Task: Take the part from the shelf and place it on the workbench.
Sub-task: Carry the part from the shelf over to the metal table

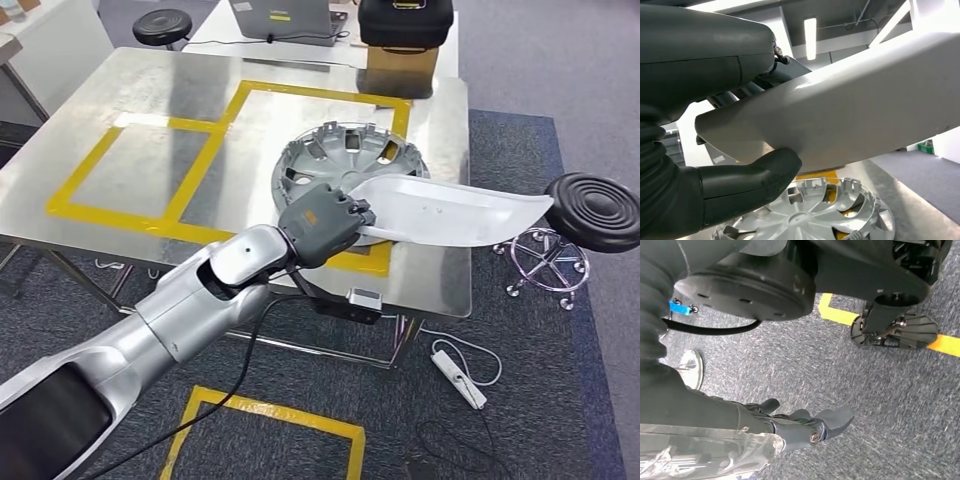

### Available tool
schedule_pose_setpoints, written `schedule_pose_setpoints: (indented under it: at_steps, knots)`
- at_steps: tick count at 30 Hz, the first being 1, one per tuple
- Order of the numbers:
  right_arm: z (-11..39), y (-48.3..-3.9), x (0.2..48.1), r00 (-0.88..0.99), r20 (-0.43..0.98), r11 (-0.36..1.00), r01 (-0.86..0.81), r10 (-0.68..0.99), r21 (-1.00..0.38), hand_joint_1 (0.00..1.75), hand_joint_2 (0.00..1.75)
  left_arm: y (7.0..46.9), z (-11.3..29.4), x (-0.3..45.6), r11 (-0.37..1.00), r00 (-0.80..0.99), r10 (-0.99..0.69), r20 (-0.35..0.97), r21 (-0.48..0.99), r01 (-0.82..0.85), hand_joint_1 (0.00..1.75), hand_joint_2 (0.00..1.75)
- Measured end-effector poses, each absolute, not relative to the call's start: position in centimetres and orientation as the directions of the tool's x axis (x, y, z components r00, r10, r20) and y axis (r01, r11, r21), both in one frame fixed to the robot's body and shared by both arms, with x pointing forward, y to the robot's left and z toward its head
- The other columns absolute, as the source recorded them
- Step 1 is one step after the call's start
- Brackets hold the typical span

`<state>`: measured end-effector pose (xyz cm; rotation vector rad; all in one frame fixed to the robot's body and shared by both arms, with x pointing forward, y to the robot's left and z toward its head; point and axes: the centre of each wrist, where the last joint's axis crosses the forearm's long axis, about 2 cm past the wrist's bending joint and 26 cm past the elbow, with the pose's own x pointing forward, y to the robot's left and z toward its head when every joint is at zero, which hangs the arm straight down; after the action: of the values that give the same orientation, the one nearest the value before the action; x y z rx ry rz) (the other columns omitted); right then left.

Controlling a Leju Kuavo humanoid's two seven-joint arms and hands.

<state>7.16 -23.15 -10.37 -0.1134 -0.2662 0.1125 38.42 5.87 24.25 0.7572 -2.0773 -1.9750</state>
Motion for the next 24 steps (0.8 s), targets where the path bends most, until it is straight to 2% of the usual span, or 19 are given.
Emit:
schedule_pose_setpoints:
  at_steps: [24]
  knots:
    - [-10.36,-23.13,7.19,0.958,0.257,0.987,-0.096,0.126,-0.126,0.0,1.75,5.96,24.13,38.44,-0.017,-0.855,-0.474,-0.213,0.972,-0.233,1.75,1.75]
